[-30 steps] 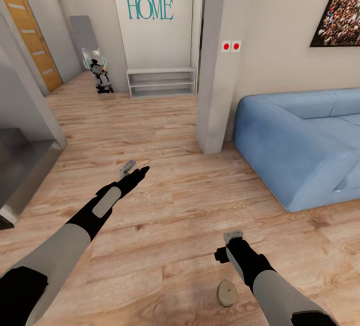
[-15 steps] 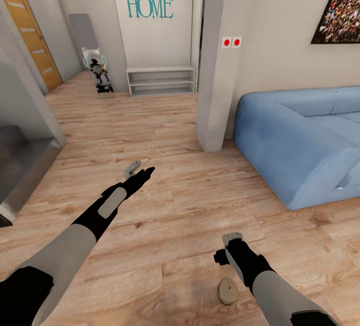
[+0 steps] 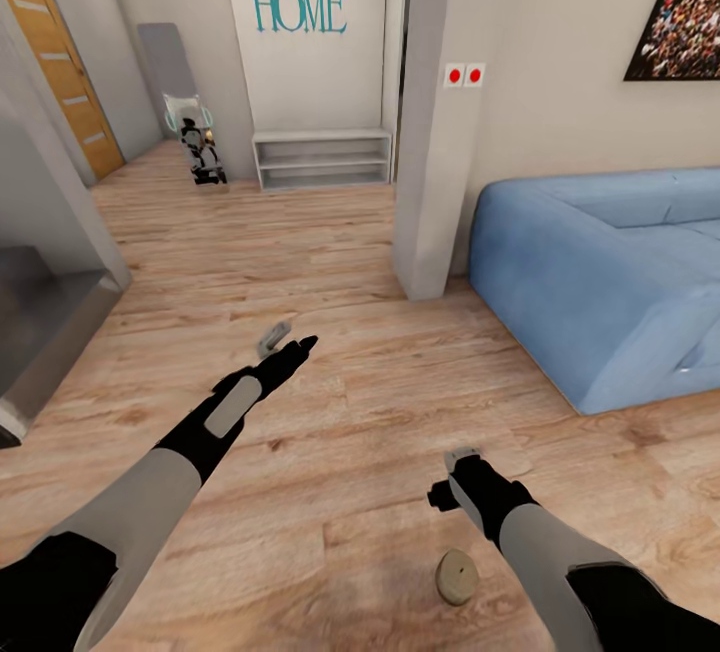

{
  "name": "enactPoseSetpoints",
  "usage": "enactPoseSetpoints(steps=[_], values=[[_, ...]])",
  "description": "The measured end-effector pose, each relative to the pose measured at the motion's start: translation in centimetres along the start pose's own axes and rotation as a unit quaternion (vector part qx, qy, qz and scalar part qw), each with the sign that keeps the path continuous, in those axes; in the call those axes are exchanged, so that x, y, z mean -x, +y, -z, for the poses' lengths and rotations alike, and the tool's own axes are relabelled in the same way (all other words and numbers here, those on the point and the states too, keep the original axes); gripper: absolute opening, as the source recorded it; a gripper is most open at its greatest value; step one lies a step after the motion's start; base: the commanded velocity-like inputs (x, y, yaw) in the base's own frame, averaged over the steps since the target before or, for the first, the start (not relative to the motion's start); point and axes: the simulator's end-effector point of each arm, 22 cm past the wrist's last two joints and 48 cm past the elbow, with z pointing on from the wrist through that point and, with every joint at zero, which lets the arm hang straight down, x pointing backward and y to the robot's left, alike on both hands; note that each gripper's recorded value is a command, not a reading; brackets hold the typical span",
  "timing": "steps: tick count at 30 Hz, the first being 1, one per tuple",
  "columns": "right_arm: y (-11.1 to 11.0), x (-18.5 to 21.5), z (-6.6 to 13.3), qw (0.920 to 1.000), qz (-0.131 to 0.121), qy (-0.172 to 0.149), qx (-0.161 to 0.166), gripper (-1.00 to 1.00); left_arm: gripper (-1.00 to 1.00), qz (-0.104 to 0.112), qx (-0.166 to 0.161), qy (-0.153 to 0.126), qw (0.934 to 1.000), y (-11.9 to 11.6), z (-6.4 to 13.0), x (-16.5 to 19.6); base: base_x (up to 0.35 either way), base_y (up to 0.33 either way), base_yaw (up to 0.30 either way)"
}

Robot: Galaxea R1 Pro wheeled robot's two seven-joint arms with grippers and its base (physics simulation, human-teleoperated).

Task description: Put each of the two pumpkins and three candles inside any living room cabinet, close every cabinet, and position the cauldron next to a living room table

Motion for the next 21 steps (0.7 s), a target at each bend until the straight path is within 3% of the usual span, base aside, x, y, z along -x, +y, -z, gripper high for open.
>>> enactPoseSetpoints(steps=[7, 15, 21], values=[[0.5, -0.4, -1.5, 1.0000, 0.002, -0.006, 0.002, 1.00, 1.00, 0.002, 0.005, 0.005, 1.0000, 1.4, -0.5, -1.6, 0.000, 0.000, 0.000], [0.8, 0.9, -2.8, 0.9988, 0.001, -0.049, 0.002, 1.00, 1.00, 0.004, 0.003, 0.008, 1.0000, 2.4, -1.0, -3.2, 0.000, 0.000, 0.000], [1.1, 0.7, -3.9, 0.9984, 0.002, -0.057, 0.002, 1.00, 1.00, 0.004, 0.003, 0.008, 1.0000, 3.4, -1.3, -4.1, 0.000, 0.000, 0.000]])
